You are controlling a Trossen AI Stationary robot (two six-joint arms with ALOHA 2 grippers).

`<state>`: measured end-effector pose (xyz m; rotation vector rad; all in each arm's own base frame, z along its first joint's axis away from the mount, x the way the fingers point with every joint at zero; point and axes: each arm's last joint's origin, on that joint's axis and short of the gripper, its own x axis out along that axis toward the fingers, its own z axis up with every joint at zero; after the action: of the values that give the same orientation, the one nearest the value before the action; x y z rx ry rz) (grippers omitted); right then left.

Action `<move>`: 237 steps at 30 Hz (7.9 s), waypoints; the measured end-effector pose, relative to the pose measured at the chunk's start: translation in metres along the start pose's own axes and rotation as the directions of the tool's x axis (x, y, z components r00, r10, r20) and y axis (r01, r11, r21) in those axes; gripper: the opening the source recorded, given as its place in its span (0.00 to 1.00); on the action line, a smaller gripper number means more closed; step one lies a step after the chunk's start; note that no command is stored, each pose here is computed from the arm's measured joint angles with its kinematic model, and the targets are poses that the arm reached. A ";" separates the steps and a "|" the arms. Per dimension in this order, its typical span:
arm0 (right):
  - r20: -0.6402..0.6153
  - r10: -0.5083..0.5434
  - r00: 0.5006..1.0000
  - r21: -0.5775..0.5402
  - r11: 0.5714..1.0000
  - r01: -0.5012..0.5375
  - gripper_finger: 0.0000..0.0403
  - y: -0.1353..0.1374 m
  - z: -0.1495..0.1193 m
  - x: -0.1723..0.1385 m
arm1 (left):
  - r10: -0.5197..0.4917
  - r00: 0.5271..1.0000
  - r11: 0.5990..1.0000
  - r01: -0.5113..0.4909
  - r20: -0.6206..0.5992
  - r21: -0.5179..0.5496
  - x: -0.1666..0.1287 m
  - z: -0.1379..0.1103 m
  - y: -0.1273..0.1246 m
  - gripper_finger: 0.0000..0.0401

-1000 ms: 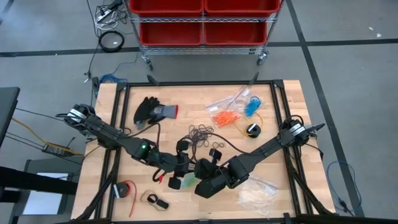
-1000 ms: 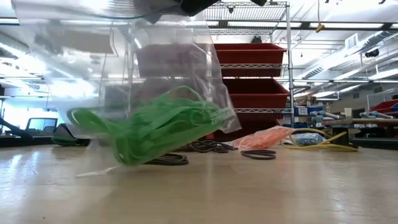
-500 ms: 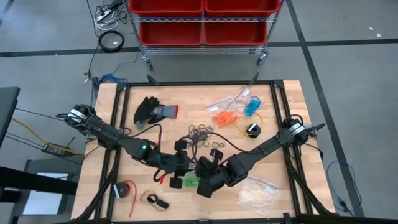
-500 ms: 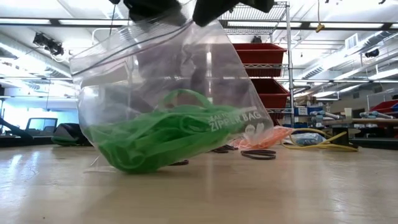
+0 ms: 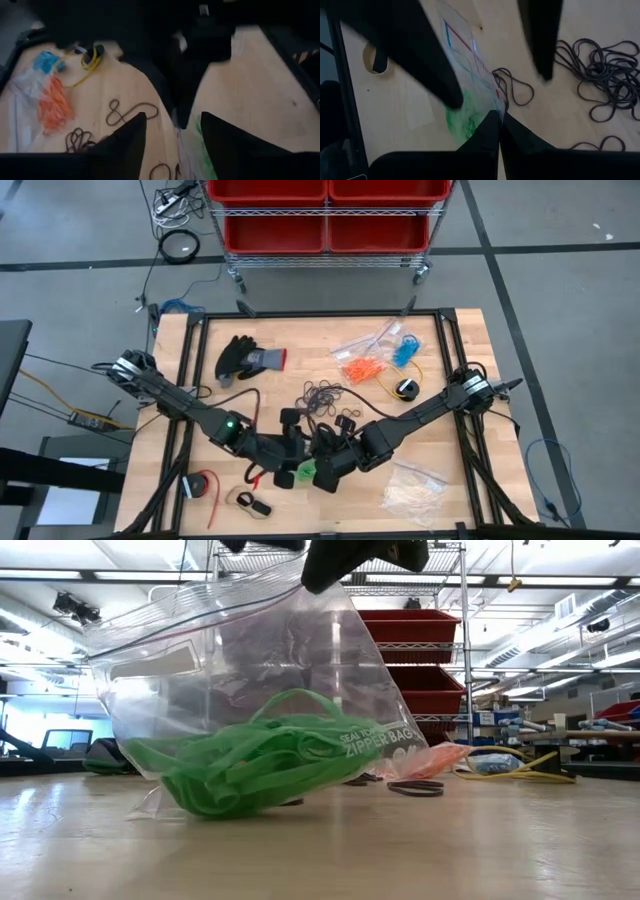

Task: Sort rubber bands
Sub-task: Close the transparent zip bag

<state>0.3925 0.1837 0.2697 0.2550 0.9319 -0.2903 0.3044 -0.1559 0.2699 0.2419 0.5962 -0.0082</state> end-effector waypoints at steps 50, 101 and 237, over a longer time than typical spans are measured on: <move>0.031 0.048 0.998 -0.070 0.997 -0.046 0.14 0.010 -0.003 -0.003 | -0.132 0.977 0.991 0.133 -0.166 -0.006 0.027 -0.020 0.001 0.01; 0.047 0.034 0.998 -0.138 0.990 -0.027 0.00 0.007 -0.005 0.007 | -0.151 0.974 0.989 0.149 -0.168 -0.023 0.027 -0.020 0.000 0.02; 0.046 -0.042 0.998 -0.142 0.989 0.048 0.00 0.003 -0.010 0.006 | -0.132 0.937 0.990 0.143 -0.323 0.009 0.022 -0.035 0.000 0.10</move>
<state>0.3896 0.1895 0.2591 0.0958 0.9122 -0.2681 0.3029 -0.1461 0.2295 0.2344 0.9394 -0.1159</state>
